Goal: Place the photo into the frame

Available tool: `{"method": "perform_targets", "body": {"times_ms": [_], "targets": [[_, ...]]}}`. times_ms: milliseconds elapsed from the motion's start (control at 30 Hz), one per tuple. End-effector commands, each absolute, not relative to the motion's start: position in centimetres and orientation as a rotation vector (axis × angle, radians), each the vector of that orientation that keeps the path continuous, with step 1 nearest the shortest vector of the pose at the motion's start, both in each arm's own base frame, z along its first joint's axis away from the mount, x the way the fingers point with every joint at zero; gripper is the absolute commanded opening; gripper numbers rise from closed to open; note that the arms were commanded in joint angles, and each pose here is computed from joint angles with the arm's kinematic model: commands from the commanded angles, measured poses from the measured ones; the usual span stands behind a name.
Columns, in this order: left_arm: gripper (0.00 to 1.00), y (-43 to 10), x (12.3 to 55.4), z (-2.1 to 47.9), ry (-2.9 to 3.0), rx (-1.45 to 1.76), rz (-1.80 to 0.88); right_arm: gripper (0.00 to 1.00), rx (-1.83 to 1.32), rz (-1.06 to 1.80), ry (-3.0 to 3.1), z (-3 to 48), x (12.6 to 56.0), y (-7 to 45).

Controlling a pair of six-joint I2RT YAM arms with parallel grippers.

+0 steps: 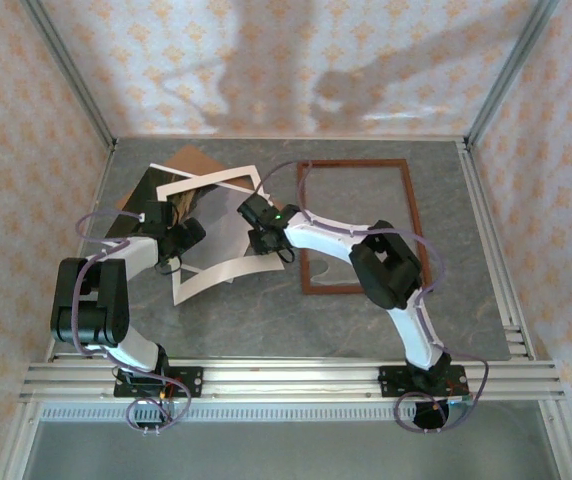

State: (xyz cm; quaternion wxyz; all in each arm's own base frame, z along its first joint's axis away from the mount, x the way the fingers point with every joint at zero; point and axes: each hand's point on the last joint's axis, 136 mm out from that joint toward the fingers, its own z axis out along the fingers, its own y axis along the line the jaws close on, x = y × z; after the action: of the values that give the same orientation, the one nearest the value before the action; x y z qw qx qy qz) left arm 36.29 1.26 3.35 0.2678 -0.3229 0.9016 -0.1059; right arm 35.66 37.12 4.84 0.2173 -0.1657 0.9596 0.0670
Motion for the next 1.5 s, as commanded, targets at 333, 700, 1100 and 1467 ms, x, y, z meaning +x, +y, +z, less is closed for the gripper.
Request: {"method": "perform_targets", "body": {"times_ms": [333,700,1100,1467], "targets": [[0.96,-0.3,35.4,2.3,2.495,-0.847,-0.357,0.16,-0.53,-0.19,2.584,5.9,36.7,34.1],[0.96,-0.6,36.6,7.0,2.404,-0.828,-0.416,0.12,-0.546,-0.322,2.528,7.7,37.4,32.8],[0.98,-2.2,37.4,19.1,2.143,-0.718,-0.626,0.09,-0.557,-0.584,2.395,12.6,38.4,29.3],[1.0,-1.8,35.6,25.4,1.977,-0.685,-0.638,0.08,-0.434,-0.777,2.335,17.0,38.1,21.3]]}}
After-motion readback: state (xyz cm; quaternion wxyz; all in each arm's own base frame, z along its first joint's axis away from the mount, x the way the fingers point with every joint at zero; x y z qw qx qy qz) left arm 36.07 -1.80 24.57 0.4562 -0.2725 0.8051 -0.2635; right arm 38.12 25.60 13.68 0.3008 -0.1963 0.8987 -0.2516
